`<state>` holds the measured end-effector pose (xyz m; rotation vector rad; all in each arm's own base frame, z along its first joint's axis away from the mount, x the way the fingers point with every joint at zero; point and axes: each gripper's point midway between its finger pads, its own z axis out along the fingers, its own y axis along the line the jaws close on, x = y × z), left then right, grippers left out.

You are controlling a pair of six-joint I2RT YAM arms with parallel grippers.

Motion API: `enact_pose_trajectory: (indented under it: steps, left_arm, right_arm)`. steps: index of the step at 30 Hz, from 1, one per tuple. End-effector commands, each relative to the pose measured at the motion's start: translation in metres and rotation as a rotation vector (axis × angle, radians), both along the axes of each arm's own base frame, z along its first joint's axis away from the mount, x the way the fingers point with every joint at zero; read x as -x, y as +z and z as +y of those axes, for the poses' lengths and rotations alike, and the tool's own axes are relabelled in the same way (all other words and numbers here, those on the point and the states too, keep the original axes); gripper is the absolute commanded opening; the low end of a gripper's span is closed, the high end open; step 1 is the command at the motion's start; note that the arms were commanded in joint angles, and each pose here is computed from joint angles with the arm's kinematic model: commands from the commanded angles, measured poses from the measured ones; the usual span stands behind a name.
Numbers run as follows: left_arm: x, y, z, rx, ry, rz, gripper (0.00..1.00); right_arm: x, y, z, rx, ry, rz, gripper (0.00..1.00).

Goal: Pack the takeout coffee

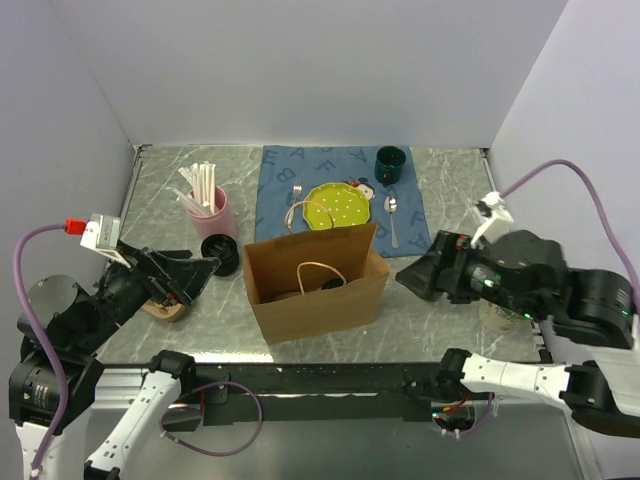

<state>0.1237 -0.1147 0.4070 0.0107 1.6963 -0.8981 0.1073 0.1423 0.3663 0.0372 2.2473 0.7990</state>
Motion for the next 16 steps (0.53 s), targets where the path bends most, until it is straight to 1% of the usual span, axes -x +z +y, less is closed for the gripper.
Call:
enact_pose_trajectory:
  steps: [1,6,16]
  left_arm:
    - [-0.002,0.009,-0.003,0.011,-0.014,-0.03,0.97]
    - [-0.003,0.012,-0.003,0.024,-0.009,-0.031,0.97]
    - [0.0,0.012,-0.001,0.069,0.008,-0.023,0.97]
  right_arm:
    - [-0.003,0.021,-0.011,-0.057,-0.024,-0.083,1.0]
    - [-0.01,0.04,-0.012,-0.052,-0.009,-0.17,1.0]
    - [-0.012,0.056,-0.012,-0.076,0.007,-0.239,1.0]
